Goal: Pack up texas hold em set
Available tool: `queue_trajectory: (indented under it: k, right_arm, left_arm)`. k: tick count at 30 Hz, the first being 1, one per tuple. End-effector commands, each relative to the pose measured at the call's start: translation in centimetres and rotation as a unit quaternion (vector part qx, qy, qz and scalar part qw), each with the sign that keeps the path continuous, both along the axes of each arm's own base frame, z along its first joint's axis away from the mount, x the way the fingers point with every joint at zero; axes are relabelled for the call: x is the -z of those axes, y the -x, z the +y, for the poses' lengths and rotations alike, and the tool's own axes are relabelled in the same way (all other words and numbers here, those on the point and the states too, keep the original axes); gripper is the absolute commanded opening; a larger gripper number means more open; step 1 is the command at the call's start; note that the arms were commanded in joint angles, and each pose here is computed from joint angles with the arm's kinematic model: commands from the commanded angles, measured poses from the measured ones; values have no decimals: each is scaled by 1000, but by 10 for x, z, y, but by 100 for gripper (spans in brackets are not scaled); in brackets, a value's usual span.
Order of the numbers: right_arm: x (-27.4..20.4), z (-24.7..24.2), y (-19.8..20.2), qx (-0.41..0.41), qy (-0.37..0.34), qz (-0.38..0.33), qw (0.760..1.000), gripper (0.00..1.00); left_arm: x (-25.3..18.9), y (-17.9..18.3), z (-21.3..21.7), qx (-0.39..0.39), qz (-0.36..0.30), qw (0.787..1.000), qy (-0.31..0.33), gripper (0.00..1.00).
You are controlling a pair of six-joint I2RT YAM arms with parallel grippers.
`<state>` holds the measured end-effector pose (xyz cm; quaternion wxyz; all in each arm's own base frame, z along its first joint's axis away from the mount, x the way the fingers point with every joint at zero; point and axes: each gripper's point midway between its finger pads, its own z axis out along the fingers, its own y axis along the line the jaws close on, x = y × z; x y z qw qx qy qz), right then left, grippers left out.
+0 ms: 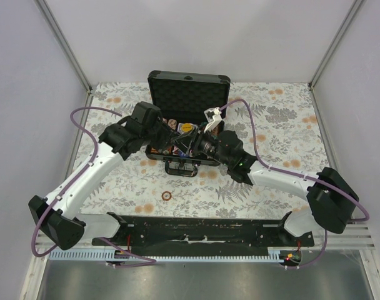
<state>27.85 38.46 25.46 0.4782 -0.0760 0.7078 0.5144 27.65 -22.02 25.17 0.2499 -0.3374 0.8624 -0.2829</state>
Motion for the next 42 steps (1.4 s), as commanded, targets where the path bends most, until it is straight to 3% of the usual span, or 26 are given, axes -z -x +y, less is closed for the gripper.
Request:
queue_trajectory:
  k: [1, 9, 18, 20, 23, 25, 32, 38, 42]
  right_arm:
    - [-34, -1, -20, 44, -44, -27, 998, 44]
    - [-30, -2, -29, 68, -43, -27, 996, 33]
    - [-29, -4, -34, 79, -31, -31, 996, 1]
    - [-26, -6, -35, 85, -16, -24, 996, 0]
    - [-25, -4, -31, 68, 15, -25, 997, 0]
    - [-22, -1, -26, 49, 28, -29, 998, 0]
    - [7, 13, -11, -41, 141, -55, 988, 0]
    - [58, 34, -7, -165, 274, -69, 945, 0]
    - [83, 41, -24, -184, 337, -92, 919, 0]
  left_arm:
    - [-17, 11, -9, -1, 2, 998, 58, 27]
    - [-16, 13, -12, -5, 10, 997, 77, 27]
    - [-13, 15, -11, -9, 14, 997, 78, 32]
    - [-13, 13, -11, -10, 14, 997, 77, 38]
    - [-12, 10, -9, -5, 22, 997, 77, 62]
    - [-11, 3, -2, -11, 19, 997, 72, 71]
    - [-9, -26, 62, -70, -9, 998, -1, 74]
    - [11, -14, 131, -101, -7, 988, -116, 75]
    - [29, 8, 161, -102, 11, 978, -183, 75]
